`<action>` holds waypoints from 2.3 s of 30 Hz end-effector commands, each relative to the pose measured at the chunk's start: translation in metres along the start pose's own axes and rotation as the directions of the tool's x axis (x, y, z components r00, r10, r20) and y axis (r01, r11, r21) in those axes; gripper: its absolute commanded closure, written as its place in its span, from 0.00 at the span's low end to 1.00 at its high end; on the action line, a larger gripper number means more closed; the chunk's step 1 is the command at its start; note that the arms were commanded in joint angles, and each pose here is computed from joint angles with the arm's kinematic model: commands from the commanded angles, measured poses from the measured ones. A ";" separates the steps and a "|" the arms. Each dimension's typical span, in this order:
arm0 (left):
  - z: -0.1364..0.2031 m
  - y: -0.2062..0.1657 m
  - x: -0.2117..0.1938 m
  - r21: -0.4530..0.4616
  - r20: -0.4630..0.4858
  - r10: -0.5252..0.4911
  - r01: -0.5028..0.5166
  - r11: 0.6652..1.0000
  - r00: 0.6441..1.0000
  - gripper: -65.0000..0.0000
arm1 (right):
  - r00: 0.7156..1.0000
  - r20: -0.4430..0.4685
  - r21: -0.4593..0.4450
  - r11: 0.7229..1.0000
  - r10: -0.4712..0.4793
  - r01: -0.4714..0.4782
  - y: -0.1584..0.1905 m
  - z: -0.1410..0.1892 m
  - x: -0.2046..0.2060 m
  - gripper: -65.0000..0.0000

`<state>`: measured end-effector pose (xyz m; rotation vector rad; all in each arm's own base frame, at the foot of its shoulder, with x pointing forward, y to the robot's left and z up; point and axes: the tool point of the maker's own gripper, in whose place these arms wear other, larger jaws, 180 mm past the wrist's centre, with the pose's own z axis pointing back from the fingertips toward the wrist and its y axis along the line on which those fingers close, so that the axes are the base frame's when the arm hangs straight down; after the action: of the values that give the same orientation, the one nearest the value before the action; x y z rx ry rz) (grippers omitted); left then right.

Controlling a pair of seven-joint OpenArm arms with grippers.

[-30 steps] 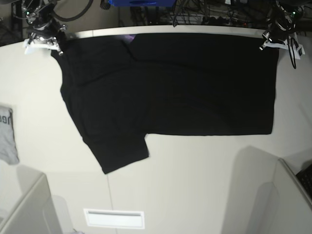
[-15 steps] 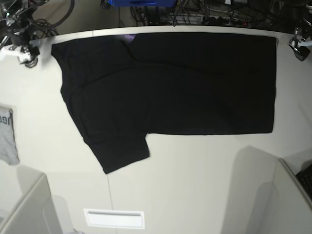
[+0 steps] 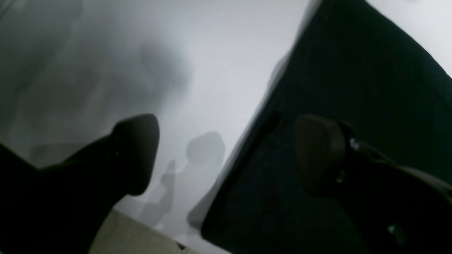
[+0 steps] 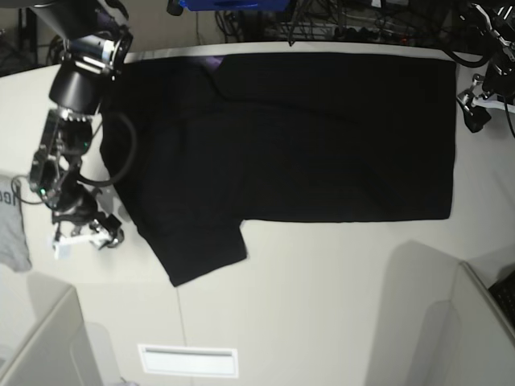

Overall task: Fold the T-shirt properly
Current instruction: 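Move the right gripper to the sleeve and hem corner, then move the left gripper to the opposite hem corner and grasp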

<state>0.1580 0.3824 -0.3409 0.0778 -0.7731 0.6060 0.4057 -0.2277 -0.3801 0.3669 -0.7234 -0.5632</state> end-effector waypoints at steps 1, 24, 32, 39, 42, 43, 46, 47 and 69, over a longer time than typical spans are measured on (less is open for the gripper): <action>0.002 -0.006 0.015 -0.017 0.051 -0.019 0.019 1.000 0.999 0.11 | 0.997 0.061 0.009 0.999 0.039 -0.040 0.016 -0.004 0.028 0.51; 0.013 -0.019 0.039 -0.021 0.129 -0.051 0.054 0.998 0.990 0.11 | 0.940 -0.167 0.049 0.955 0.298 -0.294 0.071 -0.091 -0.018 0.41; 0.012 -0.022 0.044 -0.029 0.145 -0.045 0.050 0.998 0.988 0.11 | 0.935 -0.143 0.068 0.945 0.325 -0.319 0.072 -0.088 -0.029 0.46; 0.011 -0.024 0.044 -0.033 0.144 -0.045 0.050 0.998 0.989 0.11 | 0.933 -0.133 0.065 0.943 0.333 -0.327 0.069 -0.085 -0.027 0.67; 0.011 -0.024 0.044 -0.034 0.144 -0.044 0.050 0.998 0.989 0.11 | 0.934 -0.132 0.065 0.943 0.333 -0.327 0.069 -0.085 -0.026 0.85; 0.011 -0.025 0.045 -0.035 0.145 -0.044 0.049 0.998 0.988 0.11 | 0.934 -0.132 0.065 0.943 0.333 -0.327 0.069 -0.085 -0.026 0.93; 0.008 -0.030 0.058 -0.038 0.177 -0.040 0.047 0.998 0.983 0.11 | 0.935 -0.130 0.065 0.944 0.329 -0.323 0.070 -0.085 -0.026 1.00; 0.008 -0.029 0.064 -0.019 0.187 -0.053 0.058 0.998 0.981 0.11 | 0.937 -0.130 0.065 0.945 0.325 -0.319 0.071 -0.086 -0.026 1.00; -0.158 -0.102 0.107 -0.066 -0.109 -0.202 0.196 0.978 0.973 0.11 | 0.936 -0.136 0.061 0.946 0.325 -0.320 0.068 -0.085 -0.026 1.00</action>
<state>0.3629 0.3830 -0.3862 0.0491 -0.6105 0.3914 0.4588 -0.1439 -0.4363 0.3130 -0.5986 -0.2126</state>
